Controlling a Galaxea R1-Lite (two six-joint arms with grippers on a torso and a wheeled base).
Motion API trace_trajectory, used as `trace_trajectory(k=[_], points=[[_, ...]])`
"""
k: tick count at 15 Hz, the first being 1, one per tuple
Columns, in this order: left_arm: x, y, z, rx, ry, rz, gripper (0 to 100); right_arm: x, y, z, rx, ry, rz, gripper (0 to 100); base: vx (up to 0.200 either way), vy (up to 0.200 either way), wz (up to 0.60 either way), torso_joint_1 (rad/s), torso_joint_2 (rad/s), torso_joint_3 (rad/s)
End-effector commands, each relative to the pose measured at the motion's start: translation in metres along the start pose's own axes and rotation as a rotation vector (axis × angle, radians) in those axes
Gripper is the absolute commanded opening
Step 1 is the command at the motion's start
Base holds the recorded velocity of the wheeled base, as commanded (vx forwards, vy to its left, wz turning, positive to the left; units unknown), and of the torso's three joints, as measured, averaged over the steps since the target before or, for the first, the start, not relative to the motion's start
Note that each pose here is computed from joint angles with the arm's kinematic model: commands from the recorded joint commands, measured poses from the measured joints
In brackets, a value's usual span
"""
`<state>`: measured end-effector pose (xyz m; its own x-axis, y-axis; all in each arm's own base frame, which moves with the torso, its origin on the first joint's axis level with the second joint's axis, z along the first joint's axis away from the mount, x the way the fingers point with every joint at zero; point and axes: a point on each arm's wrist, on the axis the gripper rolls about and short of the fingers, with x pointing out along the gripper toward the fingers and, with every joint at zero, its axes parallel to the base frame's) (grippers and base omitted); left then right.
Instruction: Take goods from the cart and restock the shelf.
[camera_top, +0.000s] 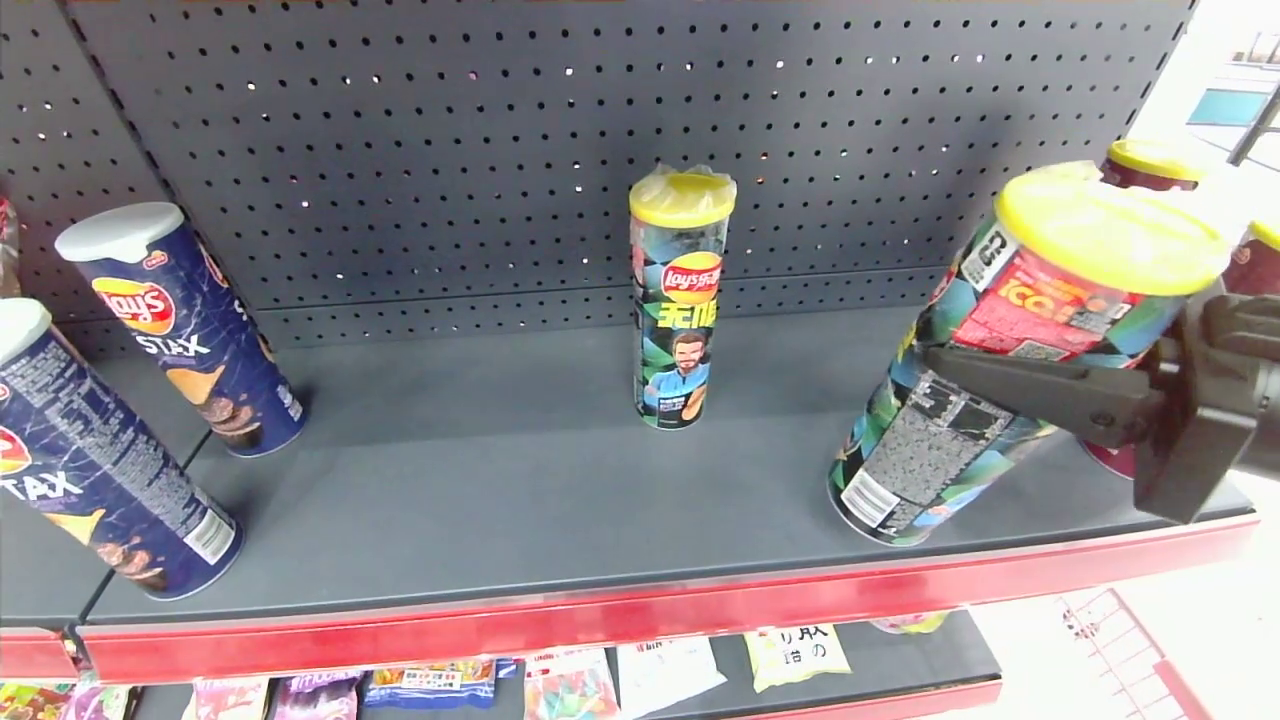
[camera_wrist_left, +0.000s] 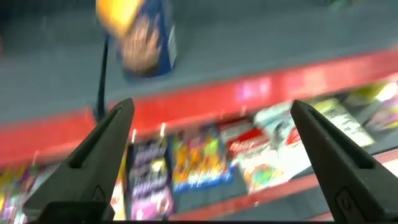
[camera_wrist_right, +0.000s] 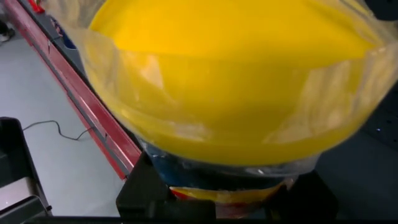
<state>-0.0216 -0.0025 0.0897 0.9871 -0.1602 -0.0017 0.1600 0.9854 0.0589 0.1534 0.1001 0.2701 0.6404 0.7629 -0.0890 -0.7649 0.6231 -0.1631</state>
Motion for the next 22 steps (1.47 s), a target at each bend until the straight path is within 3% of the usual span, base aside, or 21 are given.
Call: trace_trajectory(k=[1, 2, 3, 4, 5, 6, 7, 10, 12, 15, 22], points=[[0.032, 0.009, 0.129, -0.012, -0.032, -0.158, 100, -0.012, 0.004, 0.005, -0.012, -0.033, -0.017, 0, 0.0, 0.0, 0.0, 0.0, 0.0, 0.0], [0.059, 0.01, 0.164, -0.011, -0.018, -0.28, 100, -0.016, 0.005, 0.005, -0.011, -0.035, -0.021, 0, 0.0, 0.0, 0.0, 0.0, 0.0, 0.0], [0.089, 0.006, 0.167, 0.0, 0.048, -0.457, 100, -0.017, 0.005, 0.004, -0.011, -0.034, -0.02, 0, 0.0, 0.0, 0.0, 0.0, 0.0, 0.0], [0.112, 0.0, 0.165, 0.012, 0.103, -0.566, 100, -0.018, 0.007, -0.001, -0.006, -0.019, -0.018, 0, 0.0, 0.0, 0.0, 0.0, 0.0, 0.0], [0.131, -0.007, 0.168, 0.018, 0.125, -0.65, 100, -0.018, 0.008, -0.005, 0.0, -0.008, -0.015, 0, 0.0, 0.0, 0.0, 0.0, 0.0, 0.0], [0.16, -0.026, 0.173, 0.02, 0.146, -0.774, 100, -0.019, 0.009, -0.009, 0.004, 0.001, -0.014, 0, 0.0, 0.0, 0.0, 0.0, 0.0, 0.0], [0.181, -0.041, 0.178, 0.024, 0.158, -0.839, 100, -0.019, 0.009, -0.01, 0.005, 0.003, -0.013, 0, 0.0, 0.0, 0.0, 0.0, 0.0, 0.0], [0.245, -0.07, 0.187, 0.024, 0.195, -0.892, 100, -0.019, 0.008, -0.009, 0.004, 0.001, -0.017, 0, 0.0, 0.0, 0.0, 0.0, 0.0, 0.0], [0.274, -0.079, 0.188, 0.025, 0.2, -0.911, 100, -0.017, 0.007, -0.008, 0.004, 0.001, -0.018, 0, 0.0, 0.0, 0.0, 0.0, 0.0, 0.0], [0.307, -0.09, 0.189, 0.072, 0.175, -0.924, 100, -0.016, 0.007, -0.008, 0.006, 0.005, -0.021, 0, 0.0, 0.0, 0.0, 0.0, 0.0, 0.0], [0.35, -0.1, 0.189, 0.077, 0.158, -0.903, 100, -0.016, 0.006, -0.008, 0.007, 0.006, -0.025, 0, 0.0, 0.0, 0.0, 0.0, 0.0, 0.0]])
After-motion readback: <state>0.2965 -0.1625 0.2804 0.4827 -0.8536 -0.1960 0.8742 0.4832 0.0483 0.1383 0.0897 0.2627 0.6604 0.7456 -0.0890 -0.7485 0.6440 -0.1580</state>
